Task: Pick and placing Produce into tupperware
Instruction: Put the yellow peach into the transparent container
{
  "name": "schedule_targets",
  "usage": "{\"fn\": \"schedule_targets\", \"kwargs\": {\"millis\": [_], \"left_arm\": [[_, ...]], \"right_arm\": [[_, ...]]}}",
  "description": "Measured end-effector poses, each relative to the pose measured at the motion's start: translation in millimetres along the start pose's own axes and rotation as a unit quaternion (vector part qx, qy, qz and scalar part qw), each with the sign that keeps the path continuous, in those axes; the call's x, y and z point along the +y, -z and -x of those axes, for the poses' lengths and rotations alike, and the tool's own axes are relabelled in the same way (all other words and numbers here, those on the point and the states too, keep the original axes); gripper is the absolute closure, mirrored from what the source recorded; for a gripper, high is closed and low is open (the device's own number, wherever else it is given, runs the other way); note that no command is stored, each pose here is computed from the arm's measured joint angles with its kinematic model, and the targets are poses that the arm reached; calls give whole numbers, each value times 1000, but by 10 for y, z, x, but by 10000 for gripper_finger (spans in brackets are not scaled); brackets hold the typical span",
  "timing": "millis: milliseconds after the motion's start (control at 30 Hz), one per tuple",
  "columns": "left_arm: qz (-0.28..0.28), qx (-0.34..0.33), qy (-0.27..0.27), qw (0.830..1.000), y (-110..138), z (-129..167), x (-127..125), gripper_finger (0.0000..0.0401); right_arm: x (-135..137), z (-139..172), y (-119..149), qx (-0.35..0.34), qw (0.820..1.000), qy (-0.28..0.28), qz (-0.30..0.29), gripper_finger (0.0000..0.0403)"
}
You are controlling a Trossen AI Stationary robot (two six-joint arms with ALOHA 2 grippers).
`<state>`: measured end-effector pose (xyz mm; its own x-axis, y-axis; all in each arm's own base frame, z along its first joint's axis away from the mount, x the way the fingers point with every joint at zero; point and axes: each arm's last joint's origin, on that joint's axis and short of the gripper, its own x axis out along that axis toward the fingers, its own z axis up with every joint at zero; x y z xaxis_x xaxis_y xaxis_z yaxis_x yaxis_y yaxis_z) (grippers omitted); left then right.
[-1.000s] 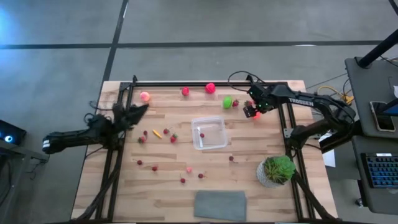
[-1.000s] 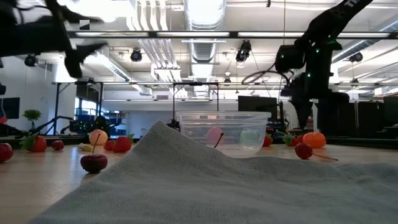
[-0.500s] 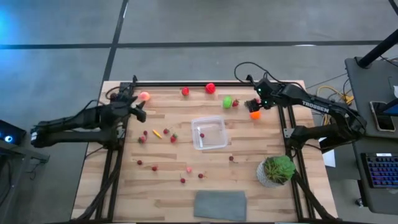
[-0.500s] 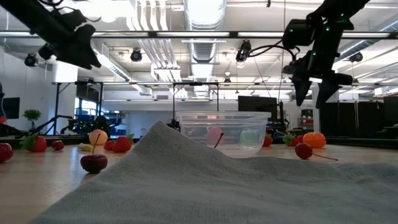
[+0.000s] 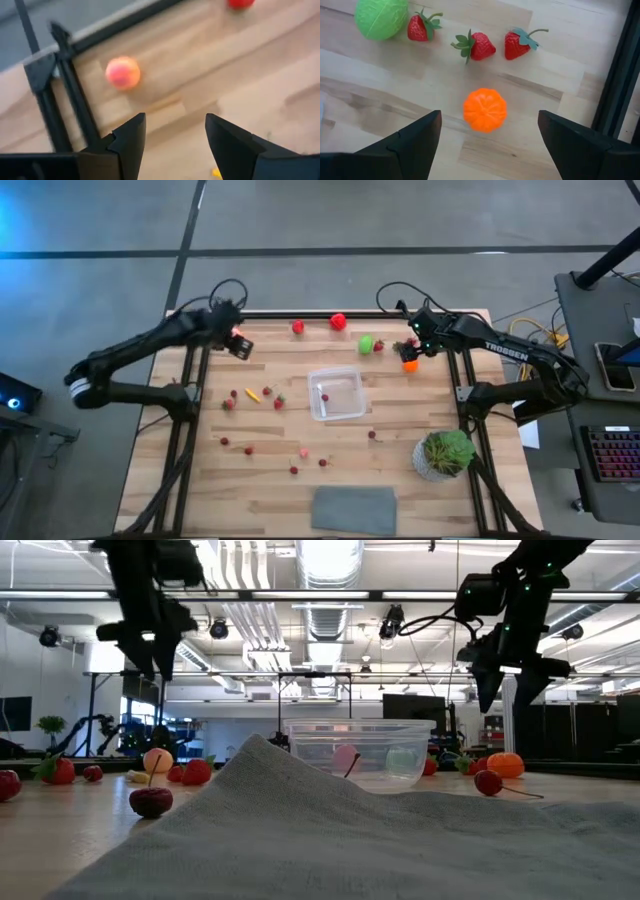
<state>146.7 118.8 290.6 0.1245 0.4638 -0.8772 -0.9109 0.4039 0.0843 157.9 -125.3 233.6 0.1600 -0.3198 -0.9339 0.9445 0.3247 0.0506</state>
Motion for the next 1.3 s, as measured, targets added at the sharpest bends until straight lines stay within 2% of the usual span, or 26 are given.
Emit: {"fn": "schedule_targets", "kwargs": {"millis": [100, 233, 267, 333, 400, 433, 633, 833, 1000, 1300], "left_arm": [[11, 87, -41, 995, -180, -189, 128, 210], [18, 121, -61, 991, -373, -359, 279, 210], [-1, 119, -52, 992, -407, -395, 296, 210], [-76, 107, -35, 991, -463, -453, 296, 210], [-158, 114, -23, 981, -472, -491, 281, 210], [-182, 117, -20, 976, -478, -516, 272, 210], [-222, 151, -22, 963, -533, -770, 275, 210], [-230, 207, -39, 950, -542, -1092, 279, 210], [-267, 208, -84, 937, -574, -1196, 284, 201], [-319, 166, -130, 924, -637, -1047, 330, 204]], "right_arm": [[-3, 0, 5, 3, 1000, 1, 0, 78], [-9, 0, 15, 8, 1000, 5, 1, 76], [-11, 0, 18, 9, 1000, 6, 2, 76], [-13, 1, 20, 11, 1000, 6, 3, 76], [-13, 1, 21, 11, 1000, 6, 5, 77], [-13, 1, 21, 11, 1000, 6, 6, 77], [-13, 0, 21, 11, 1000, 6, 7, 71], [-13, 0, 22, 12, 1000, 5, 6, 69], [-15, 0, 25, 14, 1000, 6, 4, 67], [-14, -1, 26, 15, 1000, 5, 1, 69]]}}
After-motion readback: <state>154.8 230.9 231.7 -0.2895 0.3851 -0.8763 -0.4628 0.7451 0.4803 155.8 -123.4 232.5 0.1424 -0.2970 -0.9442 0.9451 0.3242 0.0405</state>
